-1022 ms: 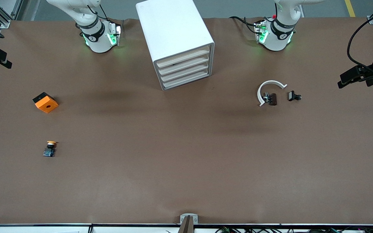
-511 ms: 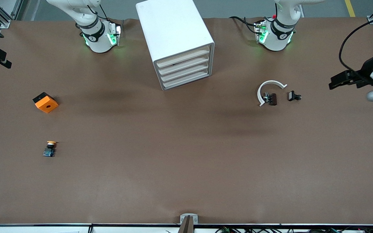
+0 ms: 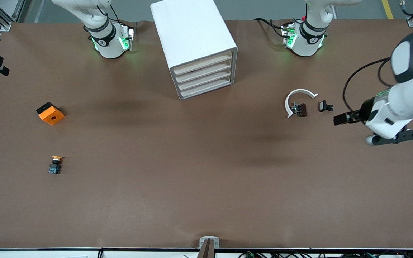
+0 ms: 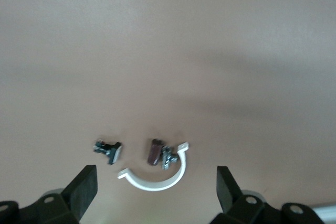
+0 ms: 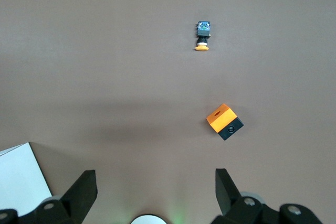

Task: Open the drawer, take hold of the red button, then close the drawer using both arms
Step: 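Reach the left gripper to the white cabinet's drawer front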

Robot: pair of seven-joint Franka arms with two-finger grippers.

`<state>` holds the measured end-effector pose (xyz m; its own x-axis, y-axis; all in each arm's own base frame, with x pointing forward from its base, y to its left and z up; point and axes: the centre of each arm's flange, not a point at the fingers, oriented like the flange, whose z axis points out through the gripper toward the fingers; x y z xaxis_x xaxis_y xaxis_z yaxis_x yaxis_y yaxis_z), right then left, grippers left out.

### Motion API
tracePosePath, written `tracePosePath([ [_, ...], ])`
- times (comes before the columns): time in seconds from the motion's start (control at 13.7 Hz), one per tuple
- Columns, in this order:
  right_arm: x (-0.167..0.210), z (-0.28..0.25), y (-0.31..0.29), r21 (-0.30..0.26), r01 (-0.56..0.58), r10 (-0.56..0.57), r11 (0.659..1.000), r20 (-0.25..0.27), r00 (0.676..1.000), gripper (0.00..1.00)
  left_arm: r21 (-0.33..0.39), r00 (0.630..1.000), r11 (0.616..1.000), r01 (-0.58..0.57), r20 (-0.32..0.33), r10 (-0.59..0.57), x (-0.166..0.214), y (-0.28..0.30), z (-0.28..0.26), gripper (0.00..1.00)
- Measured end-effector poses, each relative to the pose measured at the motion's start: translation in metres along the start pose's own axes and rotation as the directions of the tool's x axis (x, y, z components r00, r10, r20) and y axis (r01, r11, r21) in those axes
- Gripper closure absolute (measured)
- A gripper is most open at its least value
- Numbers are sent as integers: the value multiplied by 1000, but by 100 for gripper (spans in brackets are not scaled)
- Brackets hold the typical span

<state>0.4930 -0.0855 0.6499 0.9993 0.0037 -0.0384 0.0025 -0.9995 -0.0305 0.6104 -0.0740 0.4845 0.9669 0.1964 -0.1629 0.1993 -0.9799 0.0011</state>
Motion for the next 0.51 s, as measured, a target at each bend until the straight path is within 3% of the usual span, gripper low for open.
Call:
tracePosePath([
  [0.29,29,42,4,4,-3,2,1000,70,998,0,38,977,976,213,0,-213,9,66,60,0],
  [0.51,54,69,10,-21,-3,5,1000,108,994,0,126,894,885,448,-51,-446,5,140,133,0],
])
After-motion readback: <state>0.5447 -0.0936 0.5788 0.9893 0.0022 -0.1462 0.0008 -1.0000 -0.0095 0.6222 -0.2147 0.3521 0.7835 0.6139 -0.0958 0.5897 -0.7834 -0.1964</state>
